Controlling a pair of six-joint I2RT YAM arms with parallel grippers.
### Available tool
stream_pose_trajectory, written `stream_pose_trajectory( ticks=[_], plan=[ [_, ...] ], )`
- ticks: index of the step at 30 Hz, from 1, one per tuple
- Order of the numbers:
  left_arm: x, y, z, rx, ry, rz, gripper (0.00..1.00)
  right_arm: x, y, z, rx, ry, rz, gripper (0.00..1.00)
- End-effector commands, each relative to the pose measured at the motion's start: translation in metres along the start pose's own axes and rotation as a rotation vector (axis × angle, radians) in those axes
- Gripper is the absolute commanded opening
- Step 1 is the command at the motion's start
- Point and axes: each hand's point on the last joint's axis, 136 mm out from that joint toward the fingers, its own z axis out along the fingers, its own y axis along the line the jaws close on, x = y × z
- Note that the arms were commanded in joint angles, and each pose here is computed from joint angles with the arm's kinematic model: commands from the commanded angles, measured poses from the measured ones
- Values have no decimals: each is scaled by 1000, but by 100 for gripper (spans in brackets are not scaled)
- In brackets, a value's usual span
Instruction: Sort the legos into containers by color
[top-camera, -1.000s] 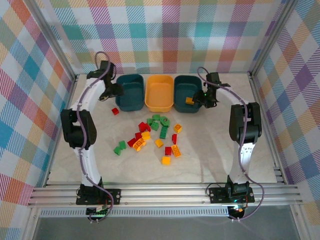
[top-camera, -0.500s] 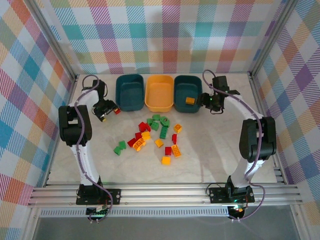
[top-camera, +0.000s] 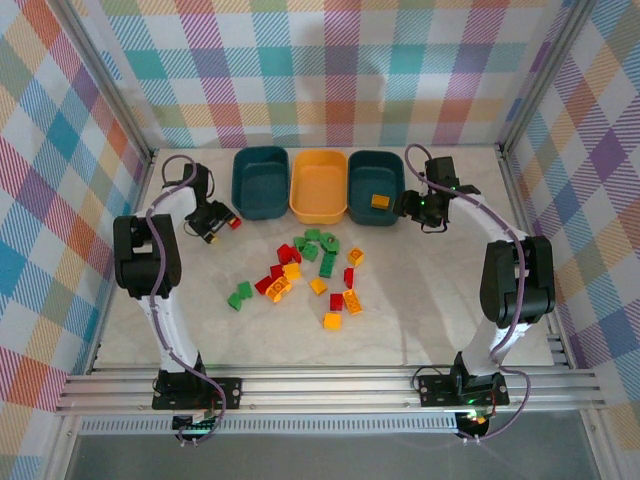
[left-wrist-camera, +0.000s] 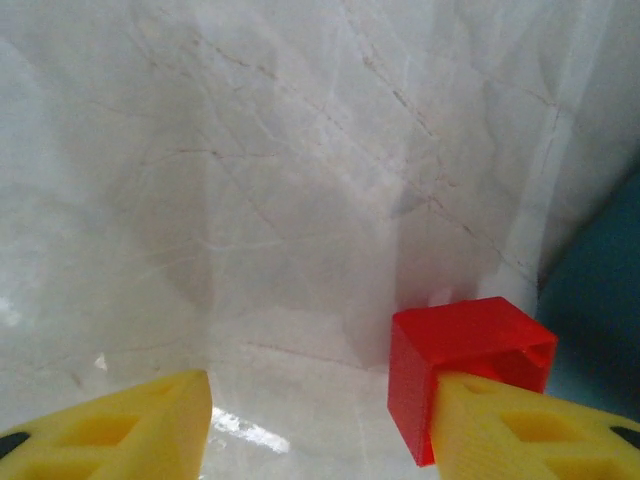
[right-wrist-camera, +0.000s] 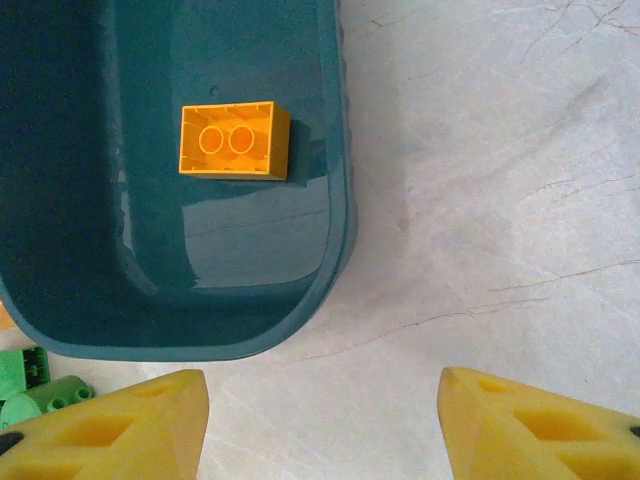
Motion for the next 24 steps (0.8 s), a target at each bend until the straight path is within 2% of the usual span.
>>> stream_pose_trajectory(
  ticks=[1,4,7,9,13,18,24],
  plan=[
    [10,13,-11,-67,14,14,53,-7,11,-10,-37,-33,-26,62],
    [17,30,-18,-129,17,21,44,-10,15,-15,-48,-45,-29,62],
    [18,36,-38,-141,-27,37,43,-14,19,-21,-61,-58,-35,62],
    [15,37,-54,-148,-63,56,43,-15,21,-25,-66,-65,-38,62],
    [14,34,-72,-137,-83,80,52,-15,22,-29,-72,-73,-41,62],
    [24,28,-54,-115,-27,76,63,-10,19,-25,-70,-70,-40,62],
    [25,8,-29,-56,3,65,67,-6,17,-23,-65,-57,-43,62]
  ],
)
